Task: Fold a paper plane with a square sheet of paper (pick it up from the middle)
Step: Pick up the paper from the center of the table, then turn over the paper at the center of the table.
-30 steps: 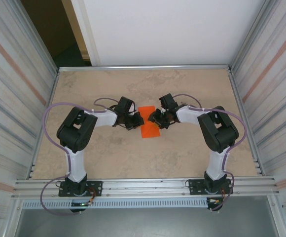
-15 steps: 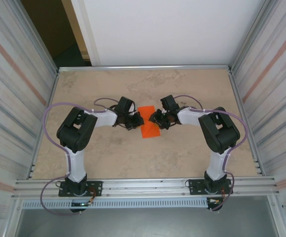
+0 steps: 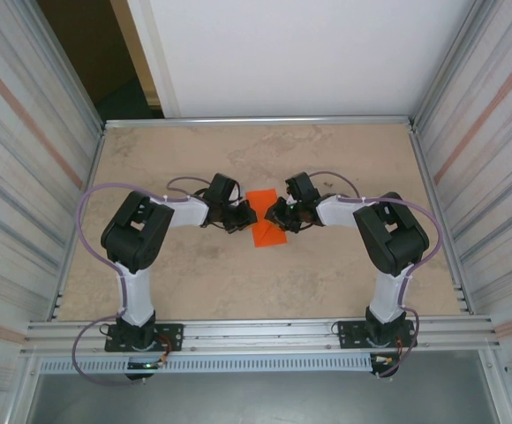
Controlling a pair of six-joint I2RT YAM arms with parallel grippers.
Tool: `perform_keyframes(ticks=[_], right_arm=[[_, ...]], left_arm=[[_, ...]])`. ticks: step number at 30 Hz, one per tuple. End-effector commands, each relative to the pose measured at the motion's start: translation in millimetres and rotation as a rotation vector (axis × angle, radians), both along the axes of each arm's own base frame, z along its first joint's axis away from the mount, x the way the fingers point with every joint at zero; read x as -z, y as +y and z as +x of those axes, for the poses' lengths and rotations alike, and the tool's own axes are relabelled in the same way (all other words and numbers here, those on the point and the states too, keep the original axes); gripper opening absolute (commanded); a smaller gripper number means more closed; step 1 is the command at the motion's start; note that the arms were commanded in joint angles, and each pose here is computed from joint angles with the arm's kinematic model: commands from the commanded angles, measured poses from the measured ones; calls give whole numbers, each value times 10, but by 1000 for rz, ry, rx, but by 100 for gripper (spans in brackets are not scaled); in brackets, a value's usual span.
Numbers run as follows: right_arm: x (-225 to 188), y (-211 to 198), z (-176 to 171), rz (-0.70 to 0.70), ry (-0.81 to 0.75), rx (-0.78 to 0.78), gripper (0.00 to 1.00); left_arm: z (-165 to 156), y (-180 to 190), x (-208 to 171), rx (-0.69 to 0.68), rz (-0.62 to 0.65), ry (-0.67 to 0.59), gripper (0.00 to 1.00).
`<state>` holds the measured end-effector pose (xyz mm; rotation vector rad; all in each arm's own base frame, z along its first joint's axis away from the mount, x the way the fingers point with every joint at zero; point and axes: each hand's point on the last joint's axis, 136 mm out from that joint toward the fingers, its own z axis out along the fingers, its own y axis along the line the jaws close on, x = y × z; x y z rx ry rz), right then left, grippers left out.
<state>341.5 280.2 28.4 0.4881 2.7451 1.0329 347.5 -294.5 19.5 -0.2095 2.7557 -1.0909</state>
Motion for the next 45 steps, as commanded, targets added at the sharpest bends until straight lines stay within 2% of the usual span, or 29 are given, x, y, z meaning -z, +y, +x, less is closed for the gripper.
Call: perform_keyframes(ticks=[1,11,15,18,21,25,28,30,33,36,40,45], right_arm=[[-98,28,-52,12,-35,-49,17],[-204,58,22,11,-105,-82,6],[-363,59,81,21,-161,-82,4],[-623,53,153,52,-230,-80,4],[-989,23,235,117,-313,-75,4],[-1530,-82,363,232,-417,-55,3],[-1826,-145,431,321,-450,-59,3],[-2011,-163,448,389,-473,-75,3],[-2214,-158,447,460,-490,-96,4],[-2368,-110,417,529,-502,-123,4],[-2470,-87,392,576,-504,-135,5],[-2520,-101,385,596,-507,-137,5]], left_arm=[[-134,221,259,-36,86,82,7],[-11,172,-84,-17,38,20,6],[99,291,-455,-50,-2,-56,10],[146,424,-767,-81,-42,-118,17],[127,542,-1012,-110,-91,-169,28],[64,516,-1434,-74,-209,-285,62],[34,453,-1705,-47,-289,-342,75],[40,406,-1804,-58,-354,-336,84],[35,220,-2047,5,-503,-349,91],[38,47,-2229,43,-568,-360,92],[22,-98,-2363,92,-559,-383,92],[45,-111,-2446,81,-568,-383,85]])
